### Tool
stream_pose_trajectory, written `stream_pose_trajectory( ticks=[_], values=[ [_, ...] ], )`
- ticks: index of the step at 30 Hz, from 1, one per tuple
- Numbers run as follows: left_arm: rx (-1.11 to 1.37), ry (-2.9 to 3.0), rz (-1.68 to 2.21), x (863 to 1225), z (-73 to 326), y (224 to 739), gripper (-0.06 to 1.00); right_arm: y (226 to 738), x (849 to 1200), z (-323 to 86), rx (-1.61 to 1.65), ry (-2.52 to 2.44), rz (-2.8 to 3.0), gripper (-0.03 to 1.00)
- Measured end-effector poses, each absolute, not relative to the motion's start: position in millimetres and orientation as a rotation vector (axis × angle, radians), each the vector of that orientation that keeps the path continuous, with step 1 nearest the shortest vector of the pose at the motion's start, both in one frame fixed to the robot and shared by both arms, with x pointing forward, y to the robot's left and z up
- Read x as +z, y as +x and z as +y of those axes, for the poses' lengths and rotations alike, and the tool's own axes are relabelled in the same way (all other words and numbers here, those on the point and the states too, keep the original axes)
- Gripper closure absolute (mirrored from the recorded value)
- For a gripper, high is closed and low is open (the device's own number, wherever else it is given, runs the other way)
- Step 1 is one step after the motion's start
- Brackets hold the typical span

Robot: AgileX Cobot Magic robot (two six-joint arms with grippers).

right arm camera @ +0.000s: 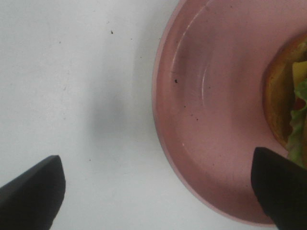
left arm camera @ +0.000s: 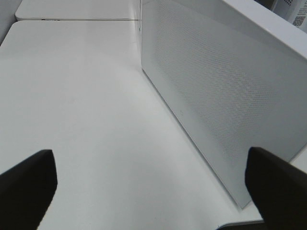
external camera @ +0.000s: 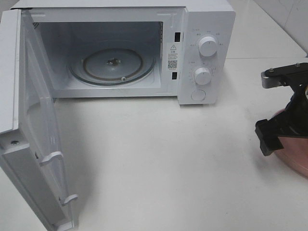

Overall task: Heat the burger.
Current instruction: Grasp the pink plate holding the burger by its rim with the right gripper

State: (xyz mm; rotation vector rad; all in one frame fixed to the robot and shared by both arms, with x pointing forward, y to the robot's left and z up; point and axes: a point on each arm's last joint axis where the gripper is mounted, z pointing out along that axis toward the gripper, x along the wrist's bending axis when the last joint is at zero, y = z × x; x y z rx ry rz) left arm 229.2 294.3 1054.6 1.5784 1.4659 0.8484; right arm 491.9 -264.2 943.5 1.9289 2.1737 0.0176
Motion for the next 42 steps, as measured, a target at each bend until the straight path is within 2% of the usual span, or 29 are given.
stream_pose_trajectory(
  ticks=[24, 42],
  values=[
    [0.848, 1.578, 1.466, 1054.6, 294.3, 229.2, -0.04, 526.0, 906.2, -289.7, -0.004, 1.993, 2.244, 0.03],
    [0.848, 1.578, 1.466, 1054.6, 294.3, 229.2, -0.04, 533.6, 879.3, -287.7, -0.035, 1.998, 2.297, 0.07]
  ],
)
